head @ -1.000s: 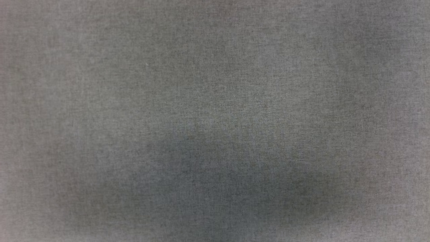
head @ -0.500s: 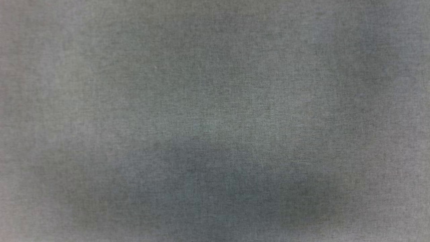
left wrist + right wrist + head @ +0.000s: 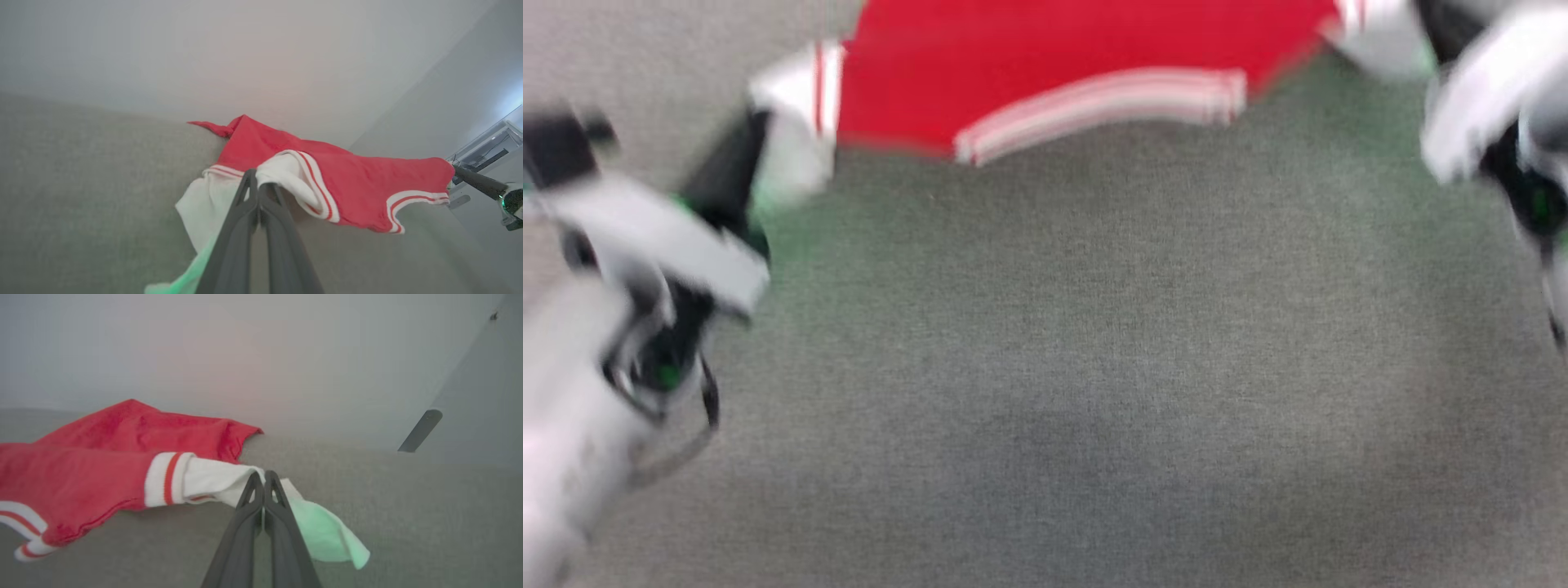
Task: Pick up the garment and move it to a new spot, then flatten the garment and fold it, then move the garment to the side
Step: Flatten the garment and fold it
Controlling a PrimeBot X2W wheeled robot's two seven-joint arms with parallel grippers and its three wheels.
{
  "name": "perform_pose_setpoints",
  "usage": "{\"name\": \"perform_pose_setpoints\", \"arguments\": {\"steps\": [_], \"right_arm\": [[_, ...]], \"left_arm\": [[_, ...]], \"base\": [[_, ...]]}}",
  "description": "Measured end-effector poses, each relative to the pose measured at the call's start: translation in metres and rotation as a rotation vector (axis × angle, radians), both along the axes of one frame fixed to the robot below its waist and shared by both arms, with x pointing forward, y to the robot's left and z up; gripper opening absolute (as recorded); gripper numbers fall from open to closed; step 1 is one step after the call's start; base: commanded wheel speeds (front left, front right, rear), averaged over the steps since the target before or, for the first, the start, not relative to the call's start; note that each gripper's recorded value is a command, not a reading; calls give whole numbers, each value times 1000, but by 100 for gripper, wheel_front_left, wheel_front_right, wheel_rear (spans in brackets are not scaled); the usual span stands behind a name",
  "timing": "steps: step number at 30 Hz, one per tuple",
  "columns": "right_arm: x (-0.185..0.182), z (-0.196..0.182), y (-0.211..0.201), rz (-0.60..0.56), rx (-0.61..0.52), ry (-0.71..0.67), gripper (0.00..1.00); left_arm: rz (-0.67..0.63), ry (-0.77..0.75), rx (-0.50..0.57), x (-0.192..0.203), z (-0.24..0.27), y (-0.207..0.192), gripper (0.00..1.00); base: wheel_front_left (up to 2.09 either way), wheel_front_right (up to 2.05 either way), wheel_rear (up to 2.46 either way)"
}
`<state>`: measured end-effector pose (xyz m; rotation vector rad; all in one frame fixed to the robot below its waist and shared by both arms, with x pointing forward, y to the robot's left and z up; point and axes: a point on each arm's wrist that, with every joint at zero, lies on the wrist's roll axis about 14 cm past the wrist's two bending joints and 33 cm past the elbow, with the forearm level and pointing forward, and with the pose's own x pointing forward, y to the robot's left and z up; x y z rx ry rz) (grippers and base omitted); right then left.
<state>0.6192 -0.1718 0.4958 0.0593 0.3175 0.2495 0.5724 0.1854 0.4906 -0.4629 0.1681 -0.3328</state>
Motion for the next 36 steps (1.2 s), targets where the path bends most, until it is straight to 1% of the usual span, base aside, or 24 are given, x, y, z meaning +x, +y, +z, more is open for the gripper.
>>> {"name": "perform_pose_setpoints", "arguments": {"steps": [3,6,8,14,19,28,31,36], "right_arm": [[-38,-17,-8,20,12,71,0],[-73,-26,-12,30,28,115,0],[-96,-29,-11,37,35,143,0],[-159,-28,-3,45,38,217,0],[-202,-25,-4,30,42,283,0],[-260,-31,-6,17,43,407,0],[-273,-32,-9,8,39,438,0],[-285,-31,-9,2,48,469,0]], "left_arm": [[5,57,-18,-31,-18,2,0],[5,92,-50,-56,-27,0,0],[-2,108,-51,-72,-32,0,0],[-19,172,-72,-115,-45,-3,0],[-52,236,-82,-149,-57,-8,0],[-68,317,-77,-201,-61,4,0],[-69,348,-70,-218,-62,6,0],[-69,367,-58,-231,-56,8,0]], "base": [[0,0,0],[0,0,0],[0,0,0],[0,0,0],[0,0,0],[0,0,0],[0,0,0],[0,0,0]]}}
